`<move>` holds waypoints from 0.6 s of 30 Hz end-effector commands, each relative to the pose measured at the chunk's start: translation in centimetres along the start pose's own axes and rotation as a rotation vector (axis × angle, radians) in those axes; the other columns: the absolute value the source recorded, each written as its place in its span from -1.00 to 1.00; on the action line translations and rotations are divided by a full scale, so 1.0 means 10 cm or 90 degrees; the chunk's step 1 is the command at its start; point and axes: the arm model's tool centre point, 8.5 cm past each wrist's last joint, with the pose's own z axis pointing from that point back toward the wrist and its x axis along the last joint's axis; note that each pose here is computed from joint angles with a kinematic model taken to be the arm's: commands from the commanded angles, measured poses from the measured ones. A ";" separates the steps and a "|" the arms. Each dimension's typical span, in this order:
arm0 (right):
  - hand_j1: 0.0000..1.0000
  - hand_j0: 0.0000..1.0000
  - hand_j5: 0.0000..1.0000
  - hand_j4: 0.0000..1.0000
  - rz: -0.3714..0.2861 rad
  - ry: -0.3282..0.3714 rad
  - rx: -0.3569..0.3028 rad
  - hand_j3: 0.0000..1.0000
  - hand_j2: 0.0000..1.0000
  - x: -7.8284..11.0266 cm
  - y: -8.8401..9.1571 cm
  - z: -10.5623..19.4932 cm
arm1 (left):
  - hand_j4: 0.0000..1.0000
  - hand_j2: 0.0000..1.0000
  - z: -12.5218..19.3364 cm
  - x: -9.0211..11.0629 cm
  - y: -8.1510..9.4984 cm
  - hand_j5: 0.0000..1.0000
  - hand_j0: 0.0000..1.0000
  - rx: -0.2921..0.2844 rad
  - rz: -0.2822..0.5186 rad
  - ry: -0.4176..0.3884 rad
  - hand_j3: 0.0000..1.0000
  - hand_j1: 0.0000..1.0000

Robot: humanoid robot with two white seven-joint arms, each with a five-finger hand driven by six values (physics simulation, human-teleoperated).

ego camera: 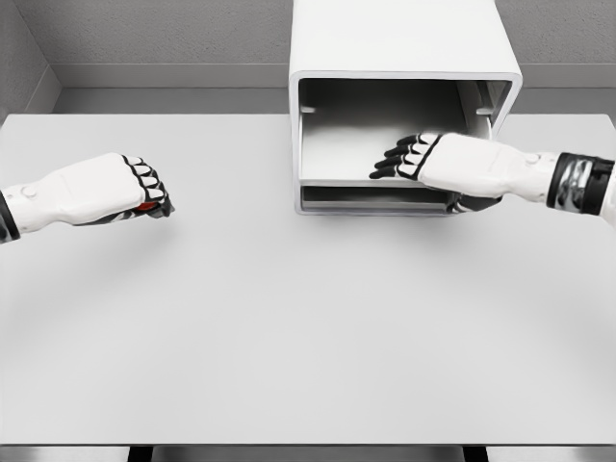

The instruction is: Slide open multi-storey tabletop storage cabinets and put open load switch and slide close multi-storey tabletop storage cabinets

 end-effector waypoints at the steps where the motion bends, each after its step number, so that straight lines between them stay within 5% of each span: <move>1: 1.00 1.00 1.00 1.00 0.004 0.003 0.005 1.00 1.00 0.00 0.01 -0.01 | -0.02 -0.02 0.00 0.00 0.01 -0.02 -0.02 0.003 0.002 -0.001 -0.02 -0.02; 10: 1.00 1.00 1.00 1.00 0.015 0.007 0.013 1.00 1.00 0.01 0.00 0.10 | -0.02 -0.02 0.02 0.00 0.03 -0.02 -0.02 0.004 -0.001 -0.001 -0.02 -0.02; 18: 1.00 1.00 1.00 1.00 0.059 -0.011 0.023 1.00 1.00 0.20 -0.09 0.23 | -0.02 -0.02 0.03 0.02 0.11 -0.02 -0.02 0.012 -0.012 -0.005 -0.02 -0.02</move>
